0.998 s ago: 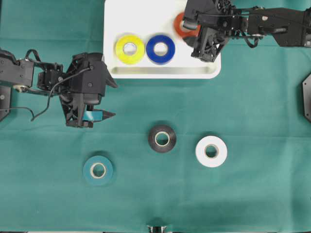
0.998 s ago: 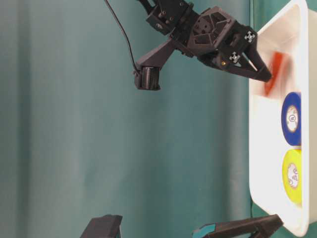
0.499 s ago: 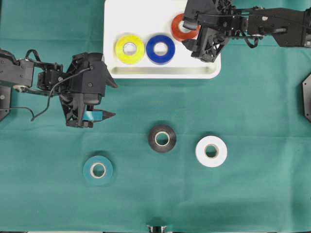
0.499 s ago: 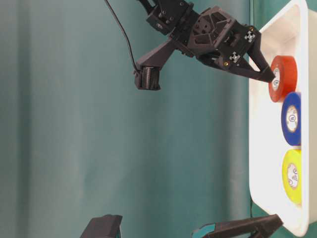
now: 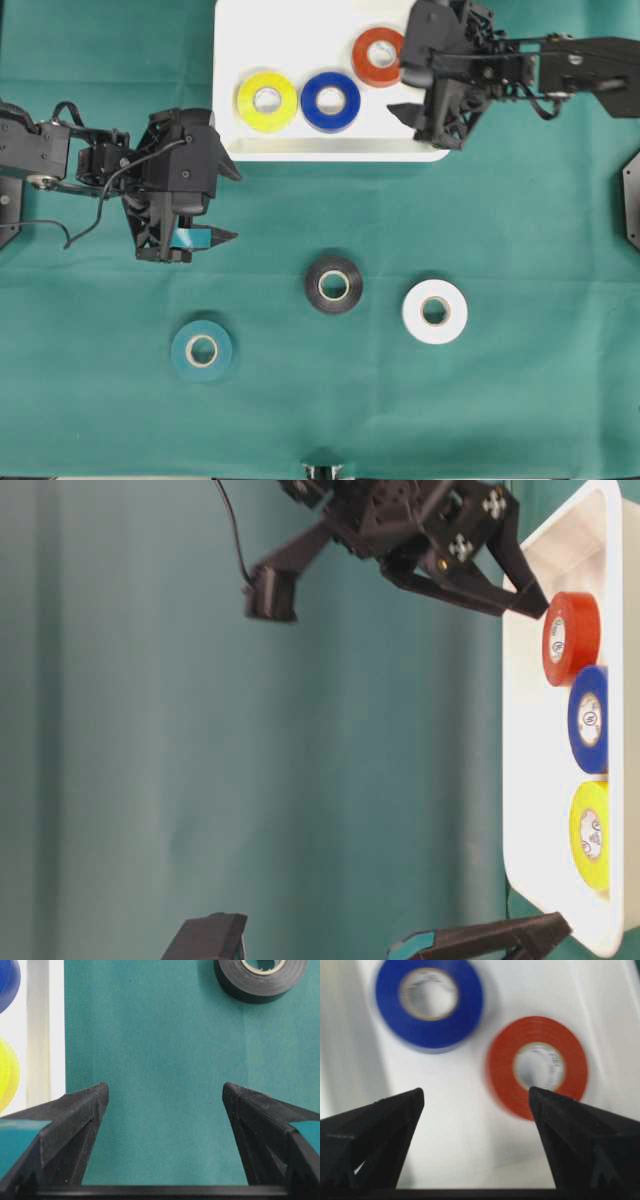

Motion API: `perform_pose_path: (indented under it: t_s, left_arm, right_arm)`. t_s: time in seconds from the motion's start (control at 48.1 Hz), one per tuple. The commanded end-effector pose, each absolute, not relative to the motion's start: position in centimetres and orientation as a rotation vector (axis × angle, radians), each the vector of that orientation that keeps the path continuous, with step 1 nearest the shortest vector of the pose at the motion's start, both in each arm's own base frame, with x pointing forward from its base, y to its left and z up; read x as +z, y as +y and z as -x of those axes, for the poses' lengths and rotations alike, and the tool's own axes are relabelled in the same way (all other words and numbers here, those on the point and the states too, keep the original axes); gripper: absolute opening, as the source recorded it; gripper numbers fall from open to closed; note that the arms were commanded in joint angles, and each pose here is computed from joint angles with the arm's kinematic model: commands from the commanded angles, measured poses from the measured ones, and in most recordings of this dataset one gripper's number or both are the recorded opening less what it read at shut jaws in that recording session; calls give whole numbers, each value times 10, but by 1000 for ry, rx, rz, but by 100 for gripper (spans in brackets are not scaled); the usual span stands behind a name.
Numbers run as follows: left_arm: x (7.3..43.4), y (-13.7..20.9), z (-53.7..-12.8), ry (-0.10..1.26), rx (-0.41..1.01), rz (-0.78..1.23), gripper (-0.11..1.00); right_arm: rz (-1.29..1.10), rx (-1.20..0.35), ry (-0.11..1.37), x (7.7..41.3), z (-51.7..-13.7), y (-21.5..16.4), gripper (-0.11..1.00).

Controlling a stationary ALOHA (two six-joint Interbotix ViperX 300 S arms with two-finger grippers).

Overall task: Put the tape alternately from left to right into the white case.
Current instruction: 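Release the red roll in the tray and withdraw the right gripper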

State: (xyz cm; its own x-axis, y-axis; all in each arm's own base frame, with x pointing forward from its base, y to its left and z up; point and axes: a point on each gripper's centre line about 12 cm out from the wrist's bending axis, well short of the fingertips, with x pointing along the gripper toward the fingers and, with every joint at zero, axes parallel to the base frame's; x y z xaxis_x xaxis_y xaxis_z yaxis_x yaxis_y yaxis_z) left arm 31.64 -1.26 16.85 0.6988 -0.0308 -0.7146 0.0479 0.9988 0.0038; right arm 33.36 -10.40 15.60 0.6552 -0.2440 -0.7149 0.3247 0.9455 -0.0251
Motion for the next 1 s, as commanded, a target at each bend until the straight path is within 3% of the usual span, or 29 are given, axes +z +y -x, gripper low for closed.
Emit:
perform_pose_path:
  t_s: [0.0,0.333,0.977]
  left_arm:
    - [180,-14,-322,757,-47,-23,100]
    - [180,-14,-322,757,-47,-23,100]
    - [180,-14,-322,758,-46,-20,100]
  right_arm:
    - [-97,-291,717,173,-334,-95,83]
    - [-88,-184,597,181,-319,-66,83]
    - [-81,-65,533,173,-293,-32,83]
